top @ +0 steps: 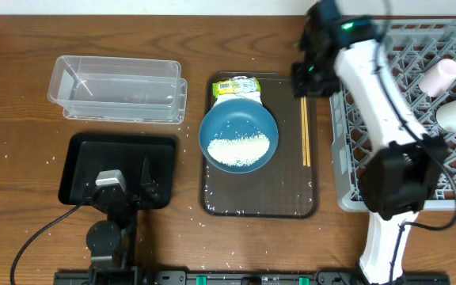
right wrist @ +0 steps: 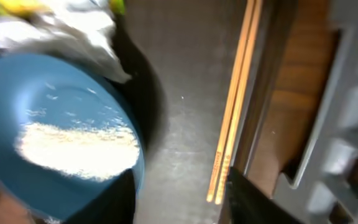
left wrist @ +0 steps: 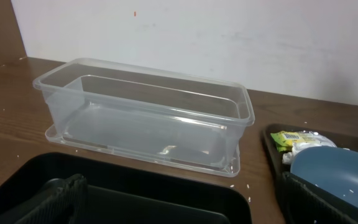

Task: Sort waste into correct bins and load items into the dishwasher rack
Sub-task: 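Move the right gripper to the wooden chopsticks on the tray and grasp one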

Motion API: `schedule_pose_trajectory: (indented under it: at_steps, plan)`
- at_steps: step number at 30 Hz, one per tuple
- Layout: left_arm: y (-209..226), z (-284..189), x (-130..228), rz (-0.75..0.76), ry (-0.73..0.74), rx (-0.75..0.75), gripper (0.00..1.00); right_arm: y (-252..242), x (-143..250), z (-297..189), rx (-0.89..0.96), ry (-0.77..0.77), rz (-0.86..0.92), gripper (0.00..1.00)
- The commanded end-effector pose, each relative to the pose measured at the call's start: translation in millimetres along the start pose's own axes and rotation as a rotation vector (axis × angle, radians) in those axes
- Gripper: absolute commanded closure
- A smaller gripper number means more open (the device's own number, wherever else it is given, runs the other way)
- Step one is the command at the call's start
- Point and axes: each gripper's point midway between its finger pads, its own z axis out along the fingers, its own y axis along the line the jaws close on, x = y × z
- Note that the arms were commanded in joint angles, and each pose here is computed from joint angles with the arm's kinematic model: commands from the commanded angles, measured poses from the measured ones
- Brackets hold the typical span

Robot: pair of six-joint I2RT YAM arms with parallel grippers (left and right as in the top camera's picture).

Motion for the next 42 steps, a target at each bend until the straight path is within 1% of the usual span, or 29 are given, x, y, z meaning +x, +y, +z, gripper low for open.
schedule_pose_trajectory:
  at_steps: [1, 3, 5, 10, 12, 17, 20, 31, 37, 42]
  plan:
    - [4, 1, 17, 0.014, 0.052, -0.016, 0.02, -15, 6, 14, 0.110, 0.000, 0.053, 0.52]
    - [4, 1, 17, 0.014, 0.052, -0.016, 0.02, -17, 10, 25, 0.111, 0.012, 0.065, 0.57]
    - [4, 1, 17, 0.014, 0.052, -0.016, 0.02, -16, 12, 36, 0.093, 0.019, 0.069, 0.71]
    - [4, 1, 17, 0.014, 0.052, -0.016, 0.02, -19, 15, 61, 0.089, 0.010, 0.072, 0.77]
    - [4, 1, 17, 0.014, 0.052, -0.016, 0.02, -20, 17, 70, 0.089, 0.008, 0.079, 0.77]
    - [4, 1, 17, 0.015, 0.052, -0.016, 0.02, -24, 20, 86, 0.090, 0.002, 0.078, 0.70]
    - [4, 1, 17, 0.015, 0.051, -0.016, 0.02, -27, 24, 90, 0.106, 0.007, 0.079, 0.69]
    - [4, 1, 17, 0.015, 0.052, -0.016, 0.02, -34, 22, 91, 0.142, -0.008, 0.078, 0.69]
    - [4, 1, 17, 0.015, 0.052, -0.016, 0.02, -34, 23, 97, 0.135, -0.014, 0.081, 0.72]
    - [4, 1, 17, 0.015, 0.052, -0.016, 0.02, -36, 27, 106, 0.135, -0.014, 0.085, 0.72]
